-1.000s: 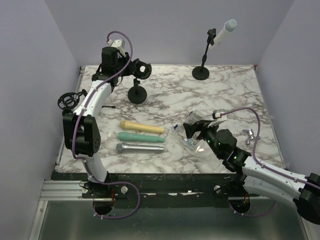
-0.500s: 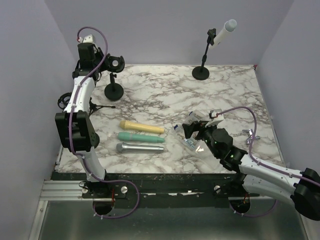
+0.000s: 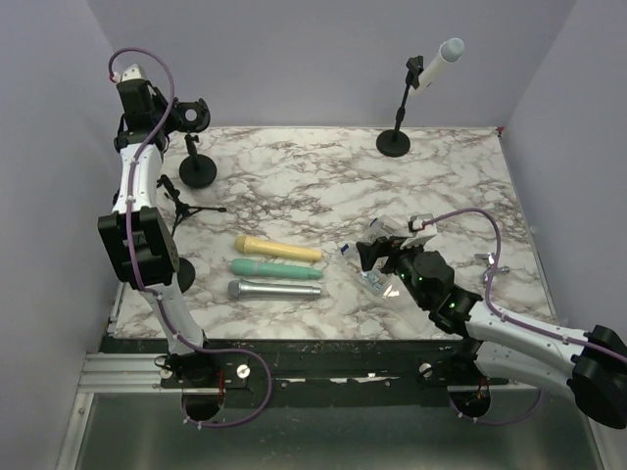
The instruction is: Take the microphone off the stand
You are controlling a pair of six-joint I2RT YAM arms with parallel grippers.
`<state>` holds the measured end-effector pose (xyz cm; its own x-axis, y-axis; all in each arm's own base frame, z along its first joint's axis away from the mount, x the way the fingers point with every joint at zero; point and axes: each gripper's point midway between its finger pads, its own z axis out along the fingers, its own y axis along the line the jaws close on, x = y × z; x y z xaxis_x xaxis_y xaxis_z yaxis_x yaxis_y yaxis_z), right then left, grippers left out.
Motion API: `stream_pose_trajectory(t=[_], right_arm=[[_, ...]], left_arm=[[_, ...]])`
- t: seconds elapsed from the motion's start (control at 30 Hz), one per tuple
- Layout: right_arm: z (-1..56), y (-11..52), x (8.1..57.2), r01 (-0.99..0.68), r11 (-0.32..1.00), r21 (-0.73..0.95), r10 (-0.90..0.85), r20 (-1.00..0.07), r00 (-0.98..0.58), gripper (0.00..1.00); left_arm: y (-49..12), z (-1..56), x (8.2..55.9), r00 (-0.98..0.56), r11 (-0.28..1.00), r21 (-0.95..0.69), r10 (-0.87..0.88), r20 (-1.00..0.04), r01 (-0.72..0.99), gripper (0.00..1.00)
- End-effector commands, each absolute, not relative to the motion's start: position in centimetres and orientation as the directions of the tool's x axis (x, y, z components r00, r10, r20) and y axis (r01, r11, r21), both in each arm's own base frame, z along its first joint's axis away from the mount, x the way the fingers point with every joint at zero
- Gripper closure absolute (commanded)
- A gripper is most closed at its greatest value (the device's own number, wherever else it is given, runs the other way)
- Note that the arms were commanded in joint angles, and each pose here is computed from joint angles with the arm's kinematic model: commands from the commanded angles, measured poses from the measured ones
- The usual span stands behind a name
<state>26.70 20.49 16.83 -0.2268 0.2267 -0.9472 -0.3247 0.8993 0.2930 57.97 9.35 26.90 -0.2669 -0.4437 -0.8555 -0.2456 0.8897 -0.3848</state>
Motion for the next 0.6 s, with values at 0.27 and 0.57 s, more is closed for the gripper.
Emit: stream_pose_trajectory(t=[0.27,0.57], right_arm=[[16.4,20.2,27.1,-0.302,0.912,0.277,0.219,-0.952,-0.213,0.00],[16.7,20.1,27.0,-0.305,0.909,0.285,0.228,-0.951,-0.210,0.00]], left_arm=[[12.8,29.6,59.1,-0.152,0.851,-0.441,-0.495,-0.855,-0.287,0.91],[14.1,28.6,58.1,-0.164,0.825,-0.445,-0.521,-0.838,-0.348,0.57]])
